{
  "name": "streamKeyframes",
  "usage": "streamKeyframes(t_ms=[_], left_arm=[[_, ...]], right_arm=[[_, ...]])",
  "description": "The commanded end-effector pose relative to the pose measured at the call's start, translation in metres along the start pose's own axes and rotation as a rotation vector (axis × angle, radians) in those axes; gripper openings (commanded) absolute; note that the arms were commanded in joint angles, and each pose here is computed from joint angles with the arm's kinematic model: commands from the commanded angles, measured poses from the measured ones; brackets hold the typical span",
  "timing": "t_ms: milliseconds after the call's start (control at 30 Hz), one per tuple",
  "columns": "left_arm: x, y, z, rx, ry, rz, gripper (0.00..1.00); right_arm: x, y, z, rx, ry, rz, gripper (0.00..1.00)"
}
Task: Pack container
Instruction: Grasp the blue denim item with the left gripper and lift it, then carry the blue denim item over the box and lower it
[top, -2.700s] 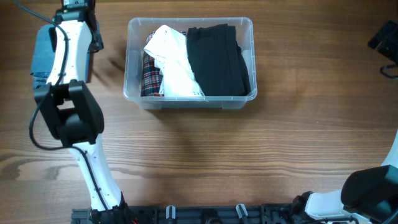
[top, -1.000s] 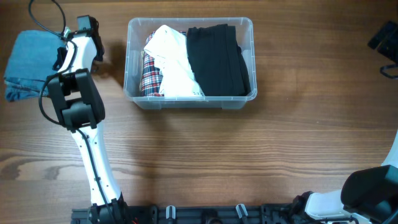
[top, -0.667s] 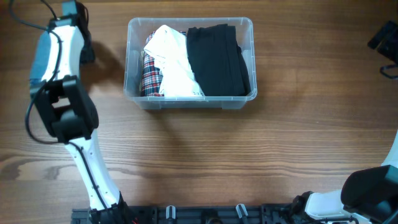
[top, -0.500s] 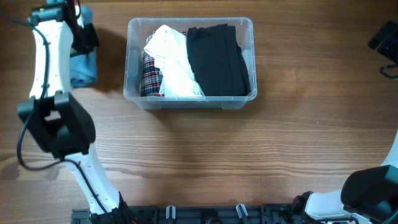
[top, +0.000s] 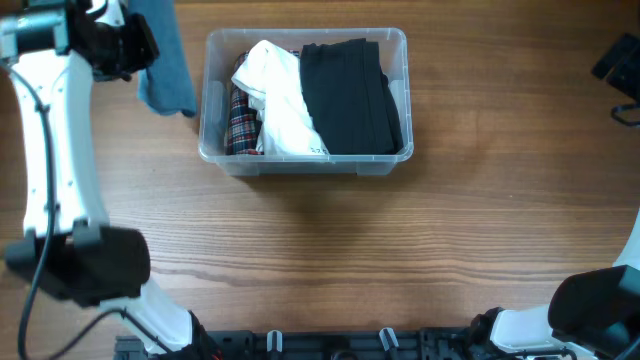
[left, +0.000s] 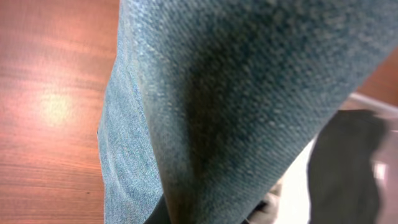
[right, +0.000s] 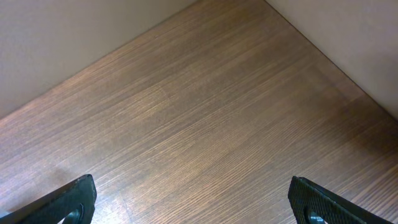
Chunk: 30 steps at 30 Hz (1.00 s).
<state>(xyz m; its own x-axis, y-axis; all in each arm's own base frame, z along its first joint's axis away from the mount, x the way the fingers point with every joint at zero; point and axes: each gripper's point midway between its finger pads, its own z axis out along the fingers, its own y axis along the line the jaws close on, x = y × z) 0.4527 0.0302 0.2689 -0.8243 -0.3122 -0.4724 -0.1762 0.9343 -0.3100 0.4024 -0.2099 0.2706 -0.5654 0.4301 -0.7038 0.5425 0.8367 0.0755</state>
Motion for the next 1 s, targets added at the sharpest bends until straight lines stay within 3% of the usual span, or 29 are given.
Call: streamKeyframes(t_ms=[0, 133, 400, 700, 967], left_arm=[[-0.005, -0.053, -0.068, 0.229, -0.119, 0.031, 0.04], [0.010, -0.113, -0.098, 0.535, -0.083, 0.096, 0.04], [0.043, -0.219, -0.114, 0.808, -0.026, 0.268, 0.04], [0.079, -0.306, -0.091, 1.009, 0.107, 0.335, 0.04], [0.103, -0.320, -0.011, 1.017, 0.298, 0.289, 0.04]], right_arm=[[0.005, 0.003, 0.006, -0.015, 0.019, -0.020, 1.00], [0.005, 0.003, 0.006, -0.015, 0.019, -0.019, 1.00], [0.005, 0.003, 0.006, -0.015, 0.019, -0.020, 1.00], [0.005, 0.003, 0.006, -0.015, 0.019, -0.020, 1.00], [0.005, 0.003, 0.006, -0.015, 0.019, -0.020, 1.00]])
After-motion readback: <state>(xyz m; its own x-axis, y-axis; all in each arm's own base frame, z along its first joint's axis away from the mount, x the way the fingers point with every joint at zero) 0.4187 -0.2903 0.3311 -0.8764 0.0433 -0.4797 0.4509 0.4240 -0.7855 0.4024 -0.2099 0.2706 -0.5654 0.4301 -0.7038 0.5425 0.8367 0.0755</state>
